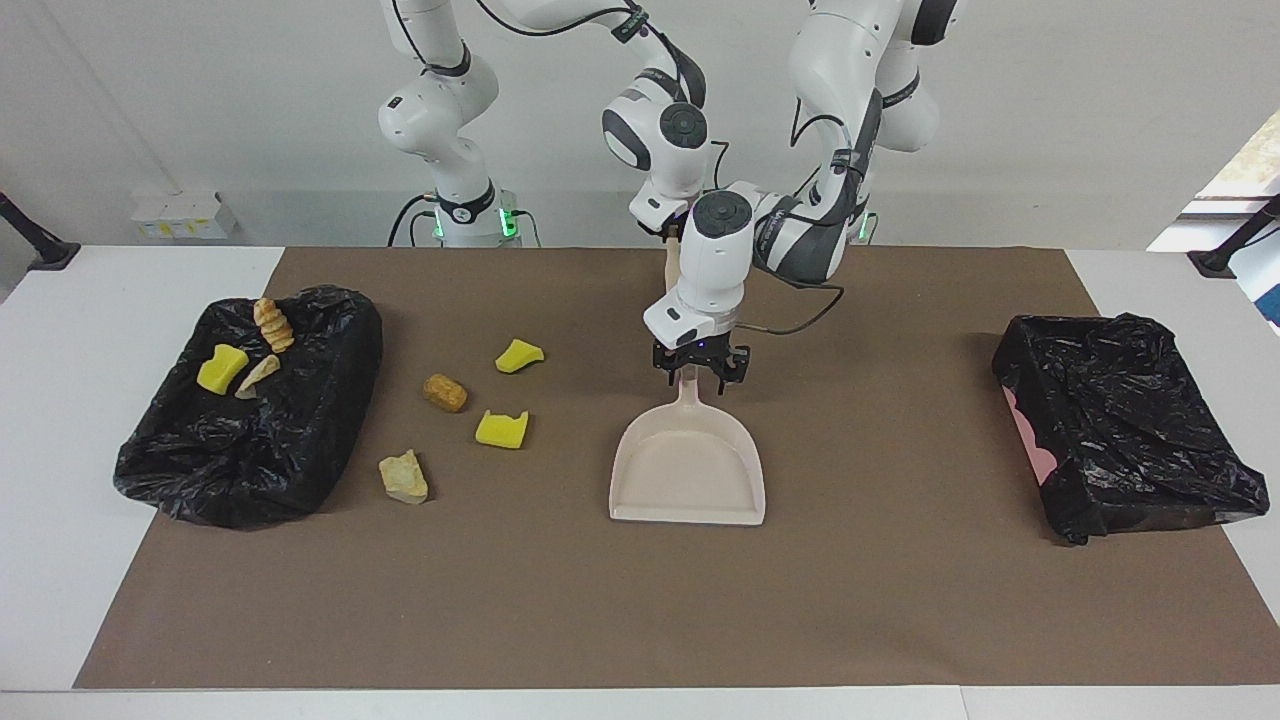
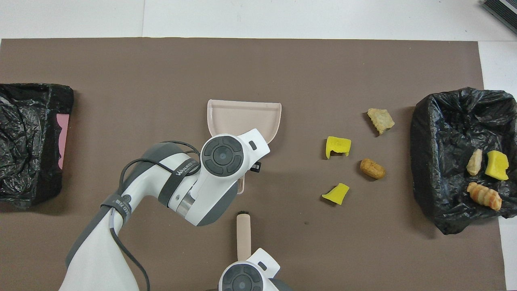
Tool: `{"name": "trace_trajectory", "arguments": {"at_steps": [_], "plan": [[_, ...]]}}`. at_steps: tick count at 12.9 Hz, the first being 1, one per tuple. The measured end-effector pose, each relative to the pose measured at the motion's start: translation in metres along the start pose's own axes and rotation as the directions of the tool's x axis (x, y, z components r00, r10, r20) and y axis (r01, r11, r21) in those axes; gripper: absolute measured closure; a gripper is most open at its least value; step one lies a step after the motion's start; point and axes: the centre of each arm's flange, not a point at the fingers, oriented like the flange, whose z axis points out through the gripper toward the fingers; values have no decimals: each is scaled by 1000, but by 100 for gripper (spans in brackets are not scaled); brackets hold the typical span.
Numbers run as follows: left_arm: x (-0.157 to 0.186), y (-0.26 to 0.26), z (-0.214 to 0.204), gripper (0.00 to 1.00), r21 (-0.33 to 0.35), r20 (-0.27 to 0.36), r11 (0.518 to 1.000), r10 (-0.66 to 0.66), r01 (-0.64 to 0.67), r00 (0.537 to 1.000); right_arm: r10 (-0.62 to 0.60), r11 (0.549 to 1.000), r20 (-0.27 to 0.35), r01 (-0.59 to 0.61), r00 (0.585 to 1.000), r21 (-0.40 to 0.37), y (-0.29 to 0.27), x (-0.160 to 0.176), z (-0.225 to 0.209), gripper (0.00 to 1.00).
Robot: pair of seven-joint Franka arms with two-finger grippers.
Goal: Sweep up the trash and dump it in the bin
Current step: 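Hold the dustpan with the left gripper while the right gripper grasps the brush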
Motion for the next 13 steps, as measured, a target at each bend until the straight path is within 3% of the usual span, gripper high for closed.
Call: {"name": "trace_trajectory", "arguments": {"at_steps": [2,3,6,9,13], "plan": [[0,0,0,61,4,-2,1000,4,-4,1000,24,1000,0,-24,1000,10,5,9,-7,74],[0,0,0,69,6,-2,1000,7,-7,1000,46,999,6,-46,999,13,12,17,-13,74],[1,-1,0,69,7,-4,999,35,-35,999,125,991,28,-126,992,44,50,47,-55,74],[6,-17,-11,69,17,-3,989,148,-148,989,139,989,31,-140,990,42,88,62,-93,74],[-1,-54,-37,69,20,91,924,378,-381,921,205,979,-18,-205,979,-20,141,100,-127,74]]}}
